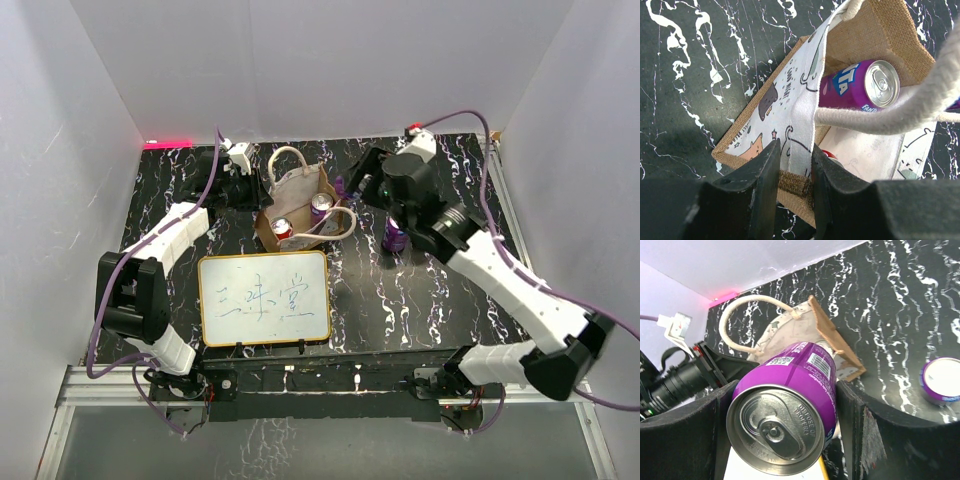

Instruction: Take the beverage out of the canvas bag

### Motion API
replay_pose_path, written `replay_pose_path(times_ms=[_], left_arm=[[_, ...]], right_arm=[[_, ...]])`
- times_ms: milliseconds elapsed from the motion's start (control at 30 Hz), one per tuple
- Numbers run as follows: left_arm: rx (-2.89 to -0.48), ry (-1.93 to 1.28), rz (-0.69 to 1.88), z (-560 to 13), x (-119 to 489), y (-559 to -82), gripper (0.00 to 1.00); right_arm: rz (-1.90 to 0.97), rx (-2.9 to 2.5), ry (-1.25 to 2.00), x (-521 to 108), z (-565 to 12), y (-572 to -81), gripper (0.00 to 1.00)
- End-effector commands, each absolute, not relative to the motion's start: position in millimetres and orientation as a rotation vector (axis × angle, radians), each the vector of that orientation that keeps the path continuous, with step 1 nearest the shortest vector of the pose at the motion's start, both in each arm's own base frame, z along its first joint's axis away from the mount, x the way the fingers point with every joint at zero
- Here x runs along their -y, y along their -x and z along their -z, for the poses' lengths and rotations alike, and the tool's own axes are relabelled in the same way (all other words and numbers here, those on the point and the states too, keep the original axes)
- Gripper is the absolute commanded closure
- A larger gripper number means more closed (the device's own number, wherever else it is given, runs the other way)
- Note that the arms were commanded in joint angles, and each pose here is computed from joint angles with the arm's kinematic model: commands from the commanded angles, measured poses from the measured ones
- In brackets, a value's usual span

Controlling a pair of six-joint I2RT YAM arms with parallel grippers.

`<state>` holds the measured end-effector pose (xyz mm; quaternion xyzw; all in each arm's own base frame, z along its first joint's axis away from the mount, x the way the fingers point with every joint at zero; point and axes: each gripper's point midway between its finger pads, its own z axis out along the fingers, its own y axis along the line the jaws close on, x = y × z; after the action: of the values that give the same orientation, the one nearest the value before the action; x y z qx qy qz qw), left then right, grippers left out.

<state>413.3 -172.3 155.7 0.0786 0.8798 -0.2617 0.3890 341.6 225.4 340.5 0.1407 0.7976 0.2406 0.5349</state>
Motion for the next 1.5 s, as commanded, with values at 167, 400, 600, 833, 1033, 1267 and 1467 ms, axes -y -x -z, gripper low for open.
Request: replay_pose_path(times_ms=[167,400,600,833,1033,1267,1467], left_arm=[[-2.202,-0.220,0.705,-174.8,180.3,-415.7,0.73],[-2.207,-0.214,0.722,-172.4,182.3,-414.4,0.73],[-2.214,-0.212,0.715,-170.7,181.0,-414.2,0.73],[-2.218,-0.211,0.705,-169.6,180.2,-414.9,0.73],[-2.227,-0.210,0.699,-166.8,179.6,-415.3,0.73],[-2.235,-0.210,0.699,-164.8,179.9,-416.6,0.73],[-2.235,-0.209,0.692,-164.7,178.9,-417.4,0.73]], right_arm=[[-0.411,-1.838,-0.312,-154.8,-319.4,-295.1,0.93],[-0.284,-1.964,-0.391,-128.3,-222.4,-274.5,0.93],[-0.158,-2.007,-0.394,-118.7,-185.3,-278.4,0.93],[-0.155,-2.048,-0.330,-119.3,-177.3,-300.6,0.93],[-0.208,-2.136,-0.298,-116.2,-155.0,-312.0,0.93],[-0.233,-2.148,-0.283,-103.8,-147.9,-328.4,0.93],[-0.286,-2.190,-0.250,-112.2,-136.2,-334.6,0.93]])
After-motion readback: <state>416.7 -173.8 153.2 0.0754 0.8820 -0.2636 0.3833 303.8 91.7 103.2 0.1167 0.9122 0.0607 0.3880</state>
